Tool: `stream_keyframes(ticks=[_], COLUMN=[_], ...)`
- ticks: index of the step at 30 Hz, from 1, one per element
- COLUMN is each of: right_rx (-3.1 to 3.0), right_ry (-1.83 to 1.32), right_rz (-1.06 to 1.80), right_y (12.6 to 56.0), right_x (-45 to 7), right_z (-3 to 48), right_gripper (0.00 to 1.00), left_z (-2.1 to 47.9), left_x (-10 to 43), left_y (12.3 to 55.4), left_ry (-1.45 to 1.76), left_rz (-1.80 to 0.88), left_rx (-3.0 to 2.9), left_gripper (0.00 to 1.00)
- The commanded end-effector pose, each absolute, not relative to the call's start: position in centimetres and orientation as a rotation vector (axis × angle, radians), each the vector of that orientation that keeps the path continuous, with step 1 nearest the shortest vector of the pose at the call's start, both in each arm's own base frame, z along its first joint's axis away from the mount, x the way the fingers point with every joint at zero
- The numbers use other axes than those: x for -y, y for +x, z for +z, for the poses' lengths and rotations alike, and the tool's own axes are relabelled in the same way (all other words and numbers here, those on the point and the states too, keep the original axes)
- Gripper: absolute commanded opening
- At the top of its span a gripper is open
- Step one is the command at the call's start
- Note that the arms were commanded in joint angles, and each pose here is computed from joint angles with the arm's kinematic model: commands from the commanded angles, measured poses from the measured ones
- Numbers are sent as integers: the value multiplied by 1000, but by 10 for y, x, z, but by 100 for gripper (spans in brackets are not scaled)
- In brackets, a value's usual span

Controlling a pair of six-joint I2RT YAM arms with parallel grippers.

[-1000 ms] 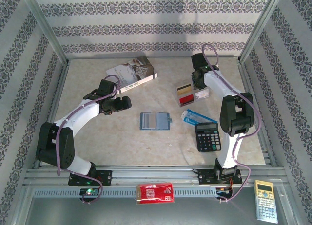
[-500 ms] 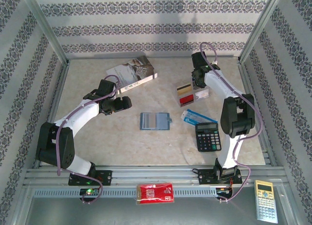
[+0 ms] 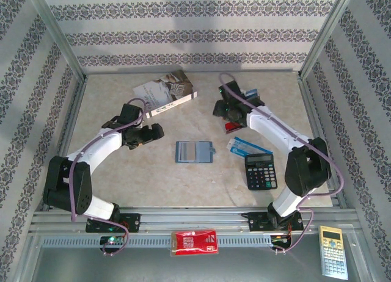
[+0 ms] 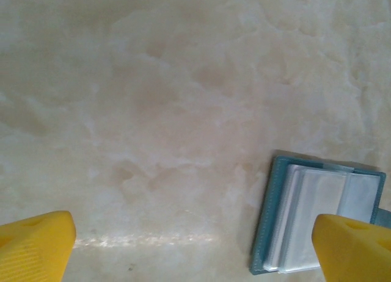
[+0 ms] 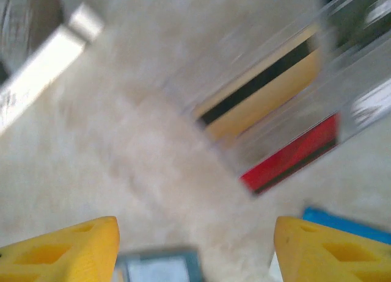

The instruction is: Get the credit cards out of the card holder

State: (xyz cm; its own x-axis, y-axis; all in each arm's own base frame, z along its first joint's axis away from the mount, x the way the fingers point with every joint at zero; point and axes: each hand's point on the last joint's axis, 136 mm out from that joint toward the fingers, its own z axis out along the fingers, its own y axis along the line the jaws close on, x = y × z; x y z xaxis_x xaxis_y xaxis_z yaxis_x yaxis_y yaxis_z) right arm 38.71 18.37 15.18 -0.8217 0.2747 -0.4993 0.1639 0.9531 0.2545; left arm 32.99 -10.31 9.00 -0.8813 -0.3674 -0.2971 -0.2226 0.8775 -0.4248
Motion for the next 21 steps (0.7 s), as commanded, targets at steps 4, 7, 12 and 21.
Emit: stream_keyframes(ticks=[4,7,12,21], right_rx=[-2690,-2734,-2804,-2927], right_ry=[-126,-222,-284,-332], right_rz=[339,326,315,289], right_y=[327,309,293,288], right_x=[-263,-290,-315,-324], right_z=[118,99,69,36], right_gripper=[69,69,69,73], left_z=[93,91,91,93], left_x=[84,78,74,84], left_y=[324,318,311,307], left_ry=[-535,-558,-568,-509], left_rz=[-566,-567,-582,-650], left_rx=[-2599,-2586,-2570,-2585], left_gripper=[100,100,100,100])
